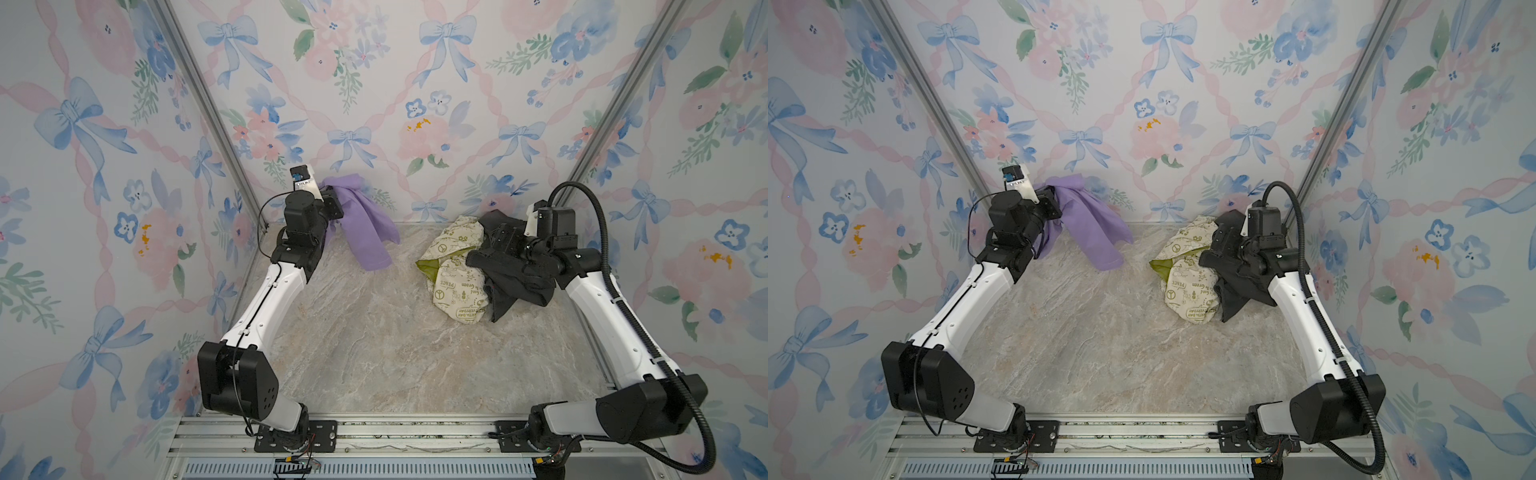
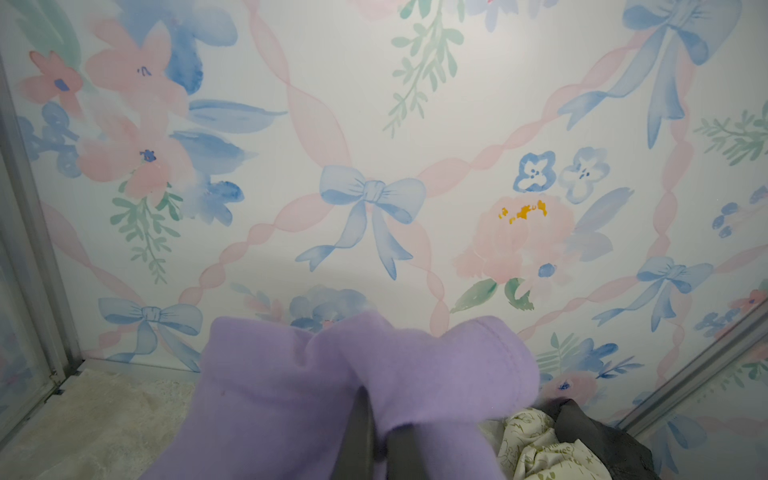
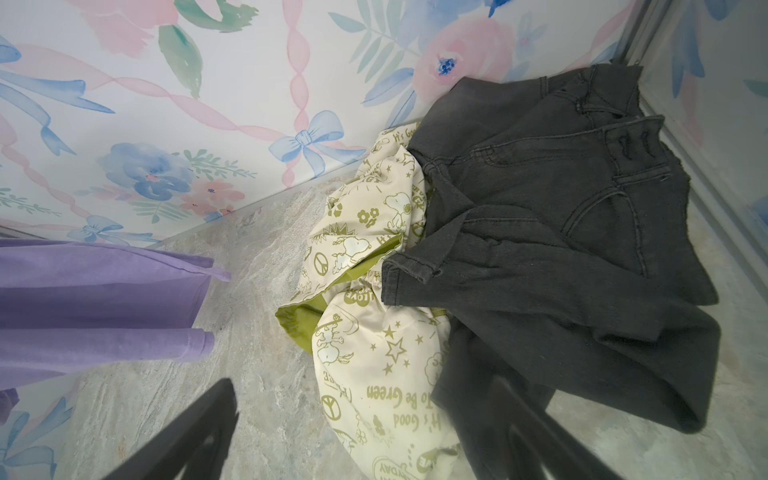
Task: Pick out a specific cloth from the pile
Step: 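Carry the shirt with the left gripper toward the near corner while the right draws back, then lower the lavender shirt onto the table and open the left gripper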
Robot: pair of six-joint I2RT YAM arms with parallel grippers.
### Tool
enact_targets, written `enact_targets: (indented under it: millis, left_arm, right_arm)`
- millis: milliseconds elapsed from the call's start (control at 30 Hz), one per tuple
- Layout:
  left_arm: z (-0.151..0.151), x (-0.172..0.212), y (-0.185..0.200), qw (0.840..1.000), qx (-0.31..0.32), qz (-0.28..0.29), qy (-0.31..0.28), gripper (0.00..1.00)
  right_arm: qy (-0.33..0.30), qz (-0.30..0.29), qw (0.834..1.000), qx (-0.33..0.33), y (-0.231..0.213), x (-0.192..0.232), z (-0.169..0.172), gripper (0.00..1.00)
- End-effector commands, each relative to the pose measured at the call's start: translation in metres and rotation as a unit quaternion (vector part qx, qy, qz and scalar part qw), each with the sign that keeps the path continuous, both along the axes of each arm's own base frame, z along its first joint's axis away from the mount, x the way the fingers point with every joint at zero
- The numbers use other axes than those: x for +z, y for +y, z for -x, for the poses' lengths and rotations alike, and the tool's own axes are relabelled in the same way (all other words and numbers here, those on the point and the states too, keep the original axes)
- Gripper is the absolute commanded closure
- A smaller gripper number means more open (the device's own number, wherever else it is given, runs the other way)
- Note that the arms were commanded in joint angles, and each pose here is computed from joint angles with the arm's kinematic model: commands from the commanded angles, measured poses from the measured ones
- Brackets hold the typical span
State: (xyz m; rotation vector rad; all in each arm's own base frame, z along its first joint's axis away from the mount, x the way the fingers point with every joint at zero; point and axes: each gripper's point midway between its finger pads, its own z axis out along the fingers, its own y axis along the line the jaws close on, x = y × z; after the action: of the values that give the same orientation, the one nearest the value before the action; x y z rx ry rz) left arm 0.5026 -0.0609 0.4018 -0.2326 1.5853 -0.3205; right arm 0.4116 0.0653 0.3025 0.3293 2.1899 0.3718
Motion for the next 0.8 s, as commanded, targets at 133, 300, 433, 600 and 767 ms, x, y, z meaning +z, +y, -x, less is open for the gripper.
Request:
enact_targets:
  millis: [133, 300, 433, 600, 767]
  left_arm:
    - [-0.045, 0.008, 0.043, 0.995, 0.016, 0.093, -0.017, 1.00]
    - [-0.043, 0.014, 0.069, 0.993, 0.036, 0.096, -0.053, 1.00]
    - [-0.032, -0.031, 0.076, 0.995, 0.062, 0.073, -0.009, 1.00]
    - [-0.004, -0.154, 0.082, 0.988, 0.088, 0.068, 0.110, 1.00]
    - [0.031, -0.251, 0.081, 0.968, 0.097, 0.075, 0.219, 1.00]
  right_arm:
    - [-0.021, -0.016, 1.000, 0.011, 0.011, 0.019, -0.014, 0.03]
    - [-0.024, -0.017, 1.000, 0.011, 0.013, 0.020, -0.016, 0.03]
    - [-0.016, -0.017, 1.000, 0.014, 0.014, 0.015, -0.017, 0.03]
    - [-0.007, -0.020, 1.000, 0.020, 0.019, 0.010, -0.018, 0.03]
    - [-0.003, -0.022, 0.999, 0.028, 0.024, 0.010, -0.017, 0.03]
